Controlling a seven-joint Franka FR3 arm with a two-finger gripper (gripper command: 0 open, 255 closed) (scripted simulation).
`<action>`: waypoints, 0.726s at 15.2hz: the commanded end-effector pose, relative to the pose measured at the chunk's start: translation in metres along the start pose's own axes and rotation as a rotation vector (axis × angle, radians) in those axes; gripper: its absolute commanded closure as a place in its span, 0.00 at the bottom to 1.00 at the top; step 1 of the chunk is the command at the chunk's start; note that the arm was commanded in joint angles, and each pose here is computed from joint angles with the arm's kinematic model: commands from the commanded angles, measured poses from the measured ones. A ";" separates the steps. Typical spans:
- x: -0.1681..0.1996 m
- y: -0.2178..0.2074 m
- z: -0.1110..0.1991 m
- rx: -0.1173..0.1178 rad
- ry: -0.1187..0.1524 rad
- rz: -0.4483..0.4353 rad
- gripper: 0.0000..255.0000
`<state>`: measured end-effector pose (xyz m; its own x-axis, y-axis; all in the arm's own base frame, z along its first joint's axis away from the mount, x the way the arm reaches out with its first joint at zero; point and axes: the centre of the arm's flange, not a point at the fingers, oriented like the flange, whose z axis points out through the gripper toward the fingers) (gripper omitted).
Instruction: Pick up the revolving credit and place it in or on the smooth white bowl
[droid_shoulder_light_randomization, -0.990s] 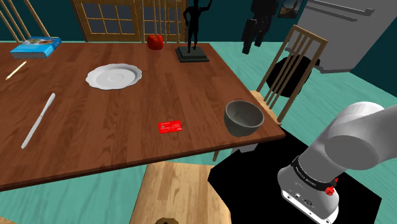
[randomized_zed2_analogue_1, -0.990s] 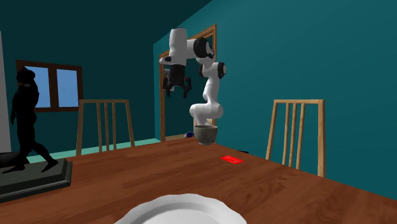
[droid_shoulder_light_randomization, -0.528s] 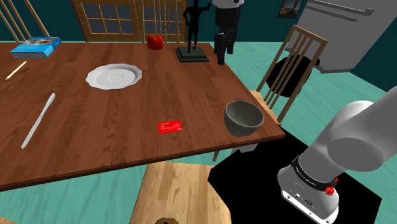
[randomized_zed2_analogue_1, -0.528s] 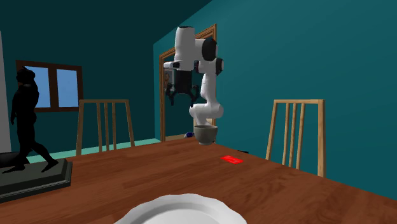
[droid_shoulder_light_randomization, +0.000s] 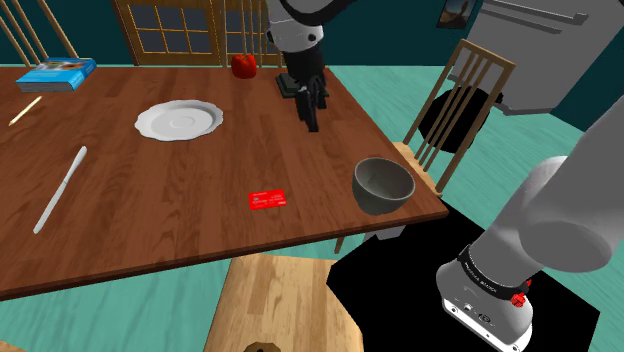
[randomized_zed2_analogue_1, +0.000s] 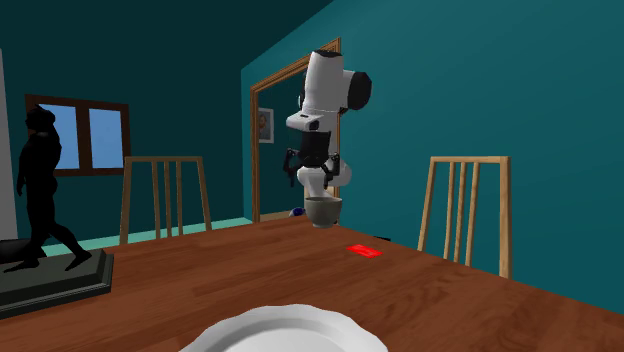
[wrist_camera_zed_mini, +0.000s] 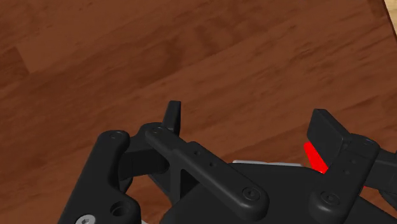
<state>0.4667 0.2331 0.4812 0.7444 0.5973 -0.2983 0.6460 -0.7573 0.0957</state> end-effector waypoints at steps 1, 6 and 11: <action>0.025 -0.019 0.008 -0.016 -0.035 -0.065 0.00; 0.076 -0.073 0.036 -0.057 -0.122 -0.223 0.00; 0.115 -0.134 0.070 -0.098 -0.208 -0.381 0.00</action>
<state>0.4567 0.3741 0.3807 0.4396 0.7482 -0.4970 0.8723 -0.4876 0.0375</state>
